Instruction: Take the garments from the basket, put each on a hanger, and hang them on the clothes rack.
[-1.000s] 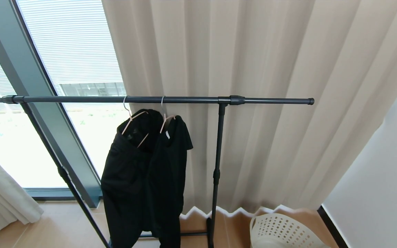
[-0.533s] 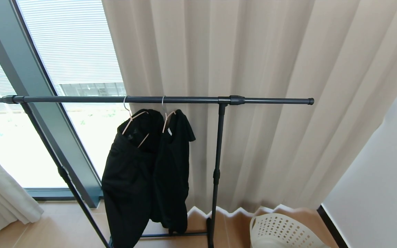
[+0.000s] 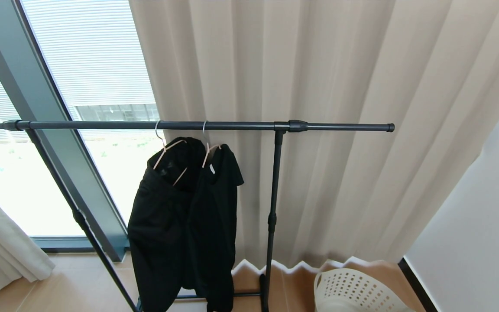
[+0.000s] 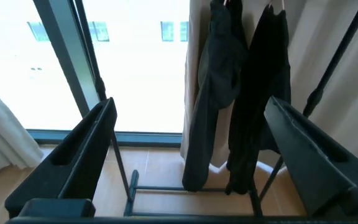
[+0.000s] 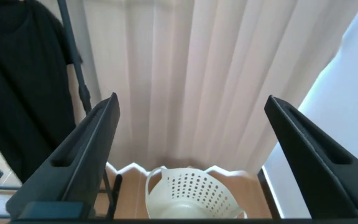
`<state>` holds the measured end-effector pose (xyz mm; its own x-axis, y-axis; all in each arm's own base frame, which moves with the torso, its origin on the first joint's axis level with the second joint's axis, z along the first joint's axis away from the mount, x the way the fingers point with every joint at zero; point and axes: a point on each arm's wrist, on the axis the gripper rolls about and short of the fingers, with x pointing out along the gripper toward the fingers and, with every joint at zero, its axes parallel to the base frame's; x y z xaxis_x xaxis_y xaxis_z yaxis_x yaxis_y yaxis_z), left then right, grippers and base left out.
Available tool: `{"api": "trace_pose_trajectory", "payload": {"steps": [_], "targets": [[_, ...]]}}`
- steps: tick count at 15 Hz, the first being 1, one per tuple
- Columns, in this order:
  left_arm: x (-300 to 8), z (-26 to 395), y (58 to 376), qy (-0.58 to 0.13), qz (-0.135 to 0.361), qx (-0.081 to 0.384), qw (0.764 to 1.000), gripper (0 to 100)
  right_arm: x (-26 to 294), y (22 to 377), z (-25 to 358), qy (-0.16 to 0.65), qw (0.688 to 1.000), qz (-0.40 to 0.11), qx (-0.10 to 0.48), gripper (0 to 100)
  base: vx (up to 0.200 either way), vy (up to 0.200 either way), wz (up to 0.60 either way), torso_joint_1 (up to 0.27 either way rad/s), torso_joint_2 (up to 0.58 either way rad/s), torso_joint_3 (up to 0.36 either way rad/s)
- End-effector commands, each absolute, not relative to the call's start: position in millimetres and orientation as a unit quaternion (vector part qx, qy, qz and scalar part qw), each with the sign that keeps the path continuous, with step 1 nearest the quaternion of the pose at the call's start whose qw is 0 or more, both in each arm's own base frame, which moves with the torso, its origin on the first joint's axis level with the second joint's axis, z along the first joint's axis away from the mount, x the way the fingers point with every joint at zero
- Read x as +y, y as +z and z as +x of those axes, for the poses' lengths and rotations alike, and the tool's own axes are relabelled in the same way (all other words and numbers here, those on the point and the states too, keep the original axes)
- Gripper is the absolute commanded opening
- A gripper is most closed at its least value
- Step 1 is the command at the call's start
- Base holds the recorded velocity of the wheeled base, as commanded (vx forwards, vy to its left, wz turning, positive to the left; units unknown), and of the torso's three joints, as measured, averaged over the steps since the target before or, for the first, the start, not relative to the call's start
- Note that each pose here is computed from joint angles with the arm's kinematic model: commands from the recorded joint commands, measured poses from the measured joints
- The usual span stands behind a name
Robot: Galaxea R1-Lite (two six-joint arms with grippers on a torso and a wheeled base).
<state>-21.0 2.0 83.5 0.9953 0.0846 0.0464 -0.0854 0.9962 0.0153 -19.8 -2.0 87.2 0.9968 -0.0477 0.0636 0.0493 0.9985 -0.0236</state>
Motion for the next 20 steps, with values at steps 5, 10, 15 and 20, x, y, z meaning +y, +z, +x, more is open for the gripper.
{"api": "trace_pose_trajectory", "payload": {"steps": [5,10,15,20], "targets": [[1.9,-23.2,83.0,0.045,0.007,-0.036,0.998,100,-1.9,87.3,-23.1,-0.04,0.998,0.007,-0.055,100,0.0,0.0,0.0,0.0,0.0,0.0],[1.9,-23.2,83.0,0.045,0.007,-0.036,0.998,100,-1.9,87.3,-23.1,-0.039,0.998,0.003,-0.055,100,0.0,0.0,0.0,0.0,0.0,0.0],[1.9,-23.2,83.0,0.045,0.007,-0.036,0.998,100,-1.9,87.3,-23.1,-0.039,0.998,0.004,-0.055,100,0.0,0.0,0.0,0.0,0.0,0.0],[1.9,-23.2,83.0,0.045,0.007,-0.036,0.998,100,-1.9,87.3,-23.1,-0.039,0.998,0.004,-0.055,100,0.0,0.0,0.0,0.0,0.0,0.0]]}}
